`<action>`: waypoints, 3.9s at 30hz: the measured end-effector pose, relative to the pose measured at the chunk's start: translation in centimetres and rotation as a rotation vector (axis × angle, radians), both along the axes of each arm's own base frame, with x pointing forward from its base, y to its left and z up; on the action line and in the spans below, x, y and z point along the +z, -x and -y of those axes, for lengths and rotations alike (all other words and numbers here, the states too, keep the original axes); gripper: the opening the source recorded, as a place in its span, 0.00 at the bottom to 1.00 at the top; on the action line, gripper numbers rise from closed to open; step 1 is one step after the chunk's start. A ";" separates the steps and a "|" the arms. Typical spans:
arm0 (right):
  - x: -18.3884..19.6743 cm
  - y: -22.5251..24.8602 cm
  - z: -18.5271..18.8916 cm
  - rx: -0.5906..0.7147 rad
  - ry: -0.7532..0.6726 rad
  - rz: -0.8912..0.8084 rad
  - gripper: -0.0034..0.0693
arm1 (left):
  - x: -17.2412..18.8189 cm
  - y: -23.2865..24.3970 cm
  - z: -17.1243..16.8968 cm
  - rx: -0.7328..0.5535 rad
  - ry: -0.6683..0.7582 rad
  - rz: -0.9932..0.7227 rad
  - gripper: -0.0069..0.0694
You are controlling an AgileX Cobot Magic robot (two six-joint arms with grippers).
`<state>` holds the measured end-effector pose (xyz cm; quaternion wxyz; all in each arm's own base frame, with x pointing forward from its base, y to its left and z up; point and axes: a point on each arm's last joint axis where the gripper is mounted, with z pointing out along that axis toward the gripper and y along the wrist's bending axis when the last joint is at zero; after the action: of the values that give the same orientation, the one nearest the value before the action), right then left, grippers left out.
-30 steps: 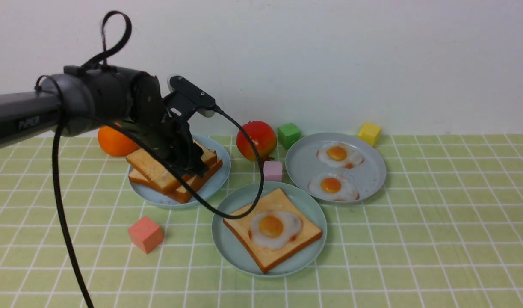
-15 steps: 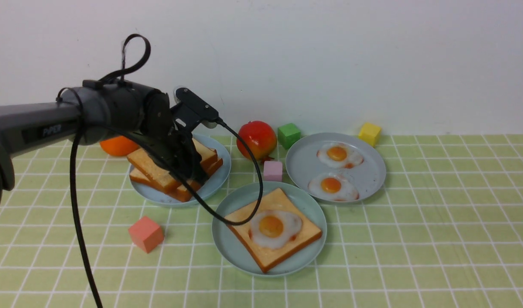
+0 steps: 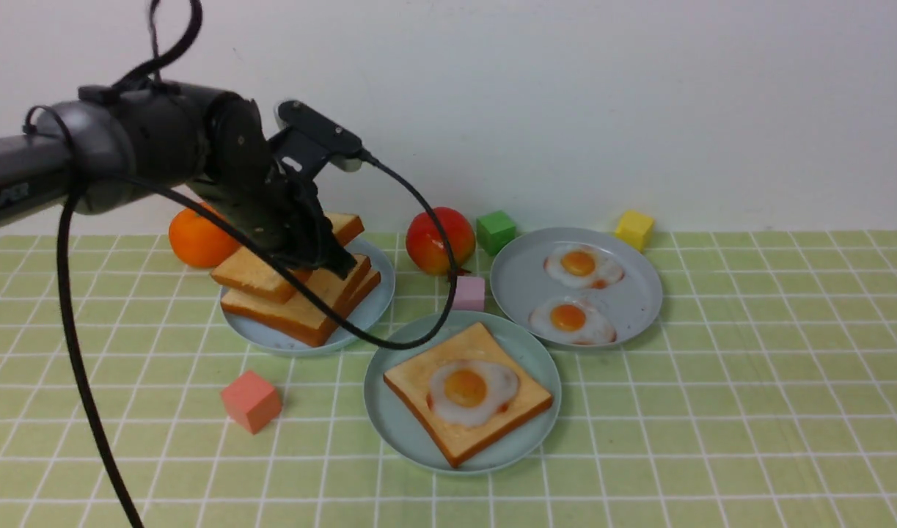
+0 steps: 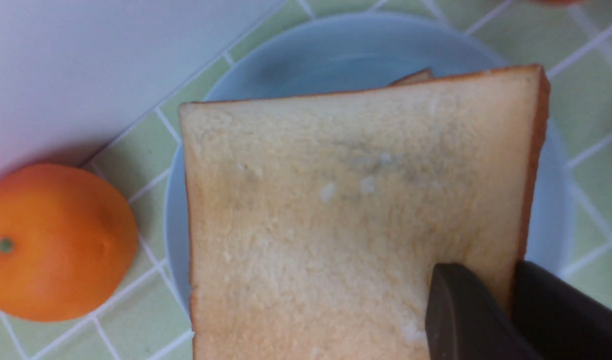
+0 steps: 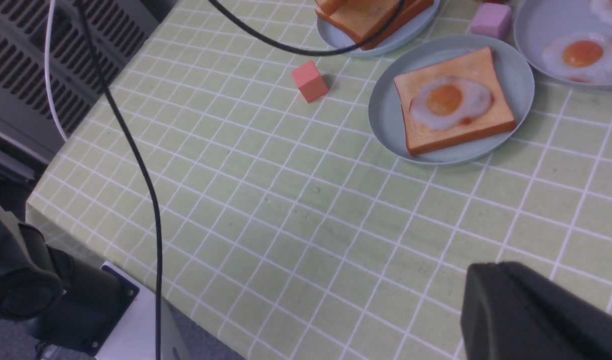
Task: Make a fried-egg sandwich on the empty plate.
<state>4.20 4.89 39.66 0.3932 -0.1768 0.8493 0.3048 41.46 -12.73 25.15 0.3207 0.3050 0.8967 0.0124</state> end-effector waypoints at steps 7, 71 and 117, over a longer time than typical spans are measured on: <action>-0.5 0.0 0.4 -0.015 0.061 -0.019 0.07 | 4.4 6.6 8.0 -0.126 0.090 -0.049 0.22; -0.7 2.8 4.6 -0.056 0.057 0.037 0.08 | 17.5 26.3 4.1 -0.314 0.508 0.240 0.07; -13.4 -0.6 2.9 -0.370 0.014 0.301 0.04 | -1.7 38.5 -8.9 -0.286 0.839 0.430 0.07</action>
<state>4.77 2.00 26.25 0.5633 -0.0647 0.8011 0.1917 2.99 -3.84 23.41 0.5920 0.2602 0.6870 -0.3315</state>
